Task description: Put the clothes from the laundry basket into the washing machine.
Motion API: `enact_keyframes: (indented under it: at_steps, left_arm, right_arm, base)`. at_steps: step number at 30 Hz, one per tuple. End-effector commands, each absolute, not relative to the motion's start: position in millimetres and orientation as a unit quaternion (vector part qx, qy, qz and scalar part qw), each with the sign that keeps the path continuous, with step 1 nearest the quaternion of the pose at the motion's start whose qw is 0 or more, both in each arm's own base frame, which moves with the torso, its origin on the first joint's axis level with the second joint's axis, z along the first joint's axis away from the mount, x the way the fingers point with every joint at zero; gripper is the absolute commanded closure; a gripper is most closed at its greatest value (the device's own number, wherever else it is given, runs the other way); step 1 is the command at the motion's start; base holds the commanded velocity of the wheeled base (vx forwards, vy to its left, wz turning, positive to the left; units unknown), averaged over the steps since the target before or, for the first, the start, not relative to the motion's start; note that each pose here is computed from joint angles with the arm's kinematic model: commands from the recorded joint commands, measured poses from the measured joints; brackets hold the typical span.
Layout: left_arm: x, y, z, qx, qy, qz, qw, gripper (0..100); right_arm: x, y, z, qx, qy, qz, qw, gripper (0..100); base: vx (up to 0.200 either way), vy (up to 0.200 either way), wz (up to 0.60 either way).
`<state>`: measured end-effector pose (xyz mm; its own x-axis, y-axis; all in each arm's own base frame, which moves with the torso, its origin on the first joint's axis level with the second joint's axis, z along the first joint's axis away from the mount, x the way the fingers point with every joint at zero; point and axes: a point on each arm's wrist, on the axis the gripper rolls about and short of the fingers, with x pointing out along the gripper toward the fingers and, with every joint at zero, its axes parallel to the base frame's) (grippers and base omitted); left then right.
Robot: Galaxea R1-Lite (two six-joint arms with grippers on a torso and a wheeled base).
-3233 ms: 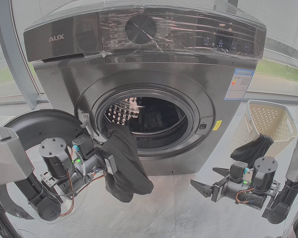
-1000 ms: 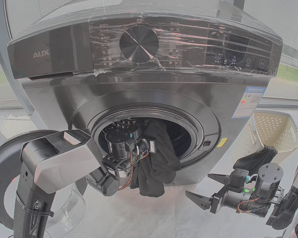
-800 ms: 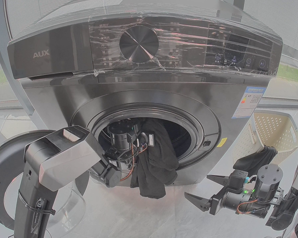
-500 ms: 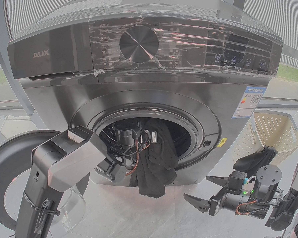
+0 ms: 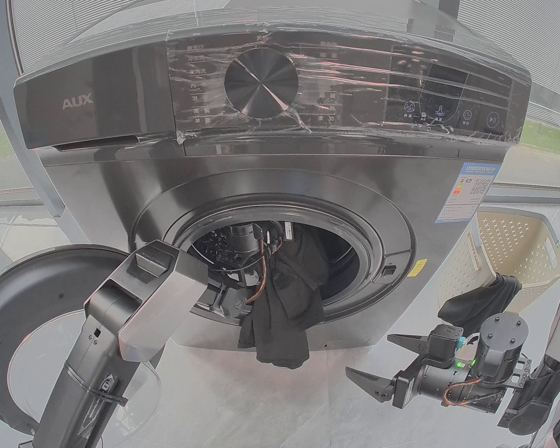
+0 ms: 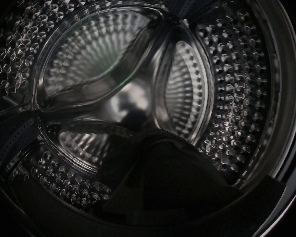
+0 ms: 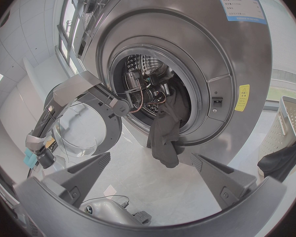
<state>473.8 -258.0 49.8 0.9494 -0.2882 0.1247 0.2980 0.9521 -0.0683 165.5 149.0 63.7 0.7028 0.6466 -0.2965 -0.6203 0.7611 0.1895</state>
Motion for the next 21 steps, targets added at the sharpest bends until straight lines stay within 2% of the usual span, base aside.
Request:
enact_keyframes:
  at_steps: [1,2,3,11,15,21]
  left_arm:
    - [481.6,-251.9,39.8,-0.041,-0.054,-0.138,0.988,100]
    - [481.2,-251.7,38.8,-0.041,-0.053,-0.138,0.988,100]
    - [481.2,-251.7,38.8,-0.041,-0.053,-0.138,0.988,0]
    - [476.0,-251.8,48.8,-0.046,-0.055,-0.140,0.988,0]
    - [448.1,-252.0,59.9,-0.036,-0.009,-0.170,0.985,0]
    - [421.3,-244.5,57.9,-0.017,0.058,-0.209,0.976,0]
  right_arm:
    - [165.5,148.6,62.3,0.037,0.178,0.343,0.922,0]
    - [166.0,148.6,62.5,0.037,0.178,0.343,0.922,0]
    - [166.0,148.6,62.5,0.037,0.178,0.343,0.922,0]
    - [165.8,148.8,62.5,0.037,0.178,0.343,0.921,0]
    - [165.5,149.0,62.8,0.036,0.176,0.345,0.921,0]
    - [165.7,148.3,62.3,0.035,0.178,0.343,0.922,0]
  base:
    - [0.000,0.000,0.00]
    - [0.000,0.000,0.00]
    - [0.000,0.000,0.00]
    - [0.000,0.000,0.00]
    - [0.000,0.000,0.00]
    - [0.000,0.000,0.00]
